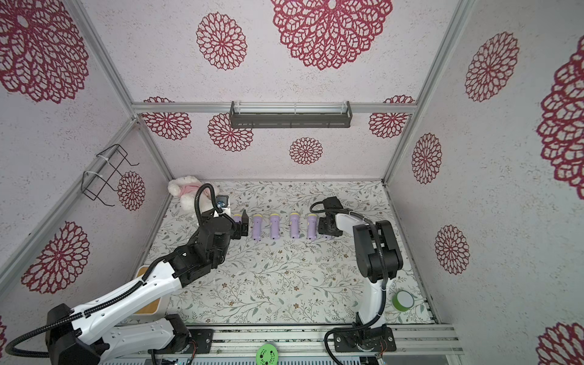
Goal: Close the plug at the bottom of the flashlight
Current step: Place the flashlight at the center of the board.
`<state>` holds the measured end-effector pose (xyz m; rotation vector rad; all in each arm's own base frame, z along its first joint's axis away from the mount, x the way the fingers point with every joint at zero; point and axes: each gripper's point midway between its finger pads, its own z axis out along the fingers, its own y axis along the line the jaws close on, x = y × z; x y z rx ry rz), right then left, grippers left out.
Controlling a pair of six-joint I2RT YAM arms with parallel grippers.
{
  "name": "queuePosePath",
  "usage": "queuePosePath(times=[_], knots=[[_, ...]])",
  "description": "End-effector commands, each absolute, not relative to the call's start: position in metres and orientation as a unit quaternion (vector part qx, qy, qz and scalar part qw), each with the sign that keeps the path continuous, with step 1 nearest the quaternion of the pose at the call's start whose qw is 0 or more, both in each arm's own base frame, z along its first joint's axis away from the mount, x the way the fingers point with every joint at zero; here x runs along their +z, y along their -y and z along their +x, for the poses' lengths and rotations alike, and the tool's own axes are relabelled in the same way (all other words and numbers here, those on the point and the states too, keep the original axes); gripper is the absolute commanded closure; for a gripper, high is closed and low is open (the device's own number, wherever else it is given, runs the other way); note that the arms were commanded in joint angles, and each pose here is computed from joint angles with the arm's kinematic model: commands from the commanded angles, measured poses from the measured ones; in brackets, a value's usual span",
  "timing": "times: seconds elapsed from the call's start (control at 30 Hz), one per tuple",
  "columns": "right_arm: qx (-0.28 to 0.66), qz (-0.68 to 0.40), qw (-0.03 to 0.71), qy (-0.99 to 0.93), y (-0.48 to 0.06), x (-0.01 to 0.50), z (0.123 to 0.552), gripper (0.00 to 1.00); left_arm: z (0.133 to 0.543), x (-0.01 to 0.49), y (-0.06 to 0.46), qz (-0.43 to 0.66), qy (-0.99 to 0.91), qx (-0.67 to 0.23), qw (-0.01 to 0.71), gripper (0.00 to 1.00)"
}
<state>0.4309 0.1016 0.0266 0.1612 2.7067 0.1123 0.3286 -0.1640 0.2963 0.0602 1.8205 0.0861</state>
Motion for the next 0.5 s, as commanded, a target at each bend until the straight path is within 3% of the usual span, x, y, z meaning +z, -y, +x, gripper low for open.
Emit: queuePosePath(times=[0.0, 0.47], knots=[[0.039, 0.059, 0.214, -0.974, -0.101, 0.035, 0.426, 0.48, 0.33, 0.308, 0.161, 0.013, -0.784, 0.039, 0.62, 0.03], [0.041, 0.062, 0.227, -0.971, -0.101, 0.051, 0.428, 0.33, 0.329, 0.308, 0.161, 0.012, -0.783, 0.041, 0.62, 0.03]])
